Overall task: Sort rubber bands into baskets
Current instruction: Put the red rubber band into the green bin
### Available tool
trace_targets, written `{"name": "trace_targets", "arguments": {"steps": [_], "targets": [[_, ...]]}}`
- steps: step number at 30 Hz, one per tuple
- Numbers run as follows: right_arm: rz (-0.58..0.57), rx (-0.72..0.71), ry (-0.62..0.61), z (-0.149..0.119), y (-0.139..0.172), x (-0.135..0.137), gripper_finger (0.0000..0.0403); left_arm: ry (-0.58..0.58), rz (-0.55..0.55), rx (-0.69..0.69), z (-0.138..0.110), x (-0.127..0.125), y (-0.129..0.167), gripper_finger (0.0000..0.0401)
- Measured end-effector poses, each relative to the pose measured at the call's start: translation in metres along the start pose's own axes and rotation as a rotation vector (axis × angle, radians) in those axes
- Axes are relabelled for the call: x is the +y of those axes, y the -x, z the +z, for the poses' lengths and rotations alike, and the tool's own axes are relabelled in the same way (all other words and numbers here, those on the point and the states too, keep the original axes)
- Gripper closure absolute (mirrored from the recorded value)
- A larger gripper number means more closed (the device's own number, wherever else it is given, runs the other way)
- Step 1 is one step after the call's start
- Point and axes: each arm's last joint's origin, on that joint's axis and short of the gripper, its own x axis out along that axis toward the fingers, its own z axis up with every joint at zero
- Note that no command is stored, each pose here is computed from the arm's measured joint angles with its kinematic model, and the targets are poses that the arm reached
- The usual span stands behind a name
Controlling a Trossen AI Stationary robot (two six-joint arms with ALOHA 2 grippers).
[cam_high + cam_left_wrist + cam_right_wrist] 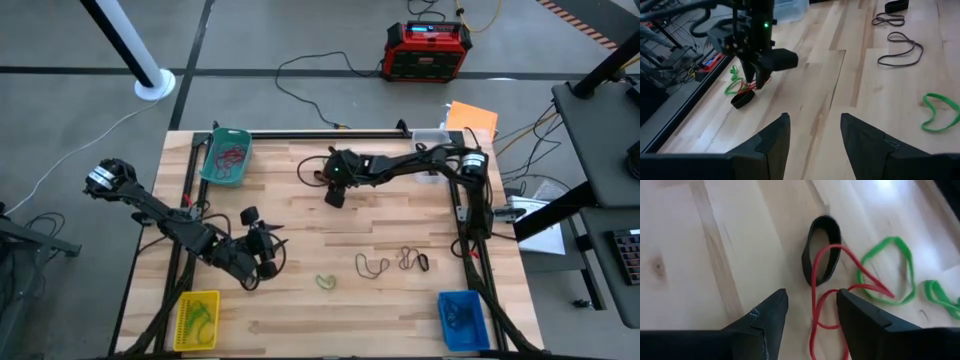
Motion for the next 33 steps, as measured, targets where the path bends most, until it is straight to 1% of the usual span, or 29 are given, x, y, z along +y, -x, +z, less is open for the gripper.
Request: {"name": "trace_targets", "arguments": {"steps": [6,9,14,20,23,28,33], "targets": [[0.002,0.034,0.022,-0.009,-0.016,0.002,0.0226,-0.001,0.004,0.001,0.000,0.001,-0.001,0.0241],[-0.004,0.038,0.024,-0.011,-0.020,0.003,0.0234,-0.025,0.005,0.001,0.000,0.001,-0.001,0.0241],[-0.022,0.029,0.032,-0.009,-0.019,0.003,0.0275,-0.042,0.016,0.004,0.001,0.003,-0.003,0.0241],[-0.046,0.009,0.021,-0.006,-0.012,0.000,0.0349,-0.038,0.023,0.007,0.001,0.005,-0.005,0.0241],[-0.039,0.002,0.013,-0.004,-0.009,0.004,0.0385,-0.038,0.024,0.007,0.001,0.005,-0.005,0.0241],[-0.005,0.011,0.041,-0.003,-0.001,0.023,0.0393,-0.036,0.024,0.006,0.001,0.005,-0.005,0.0241],[0.033,-0.012,0.068,0.003,0.016,0.045,0.0394,-0.018,0.024,0.006,0.001,0.005,-0.005,0.0241]]}}
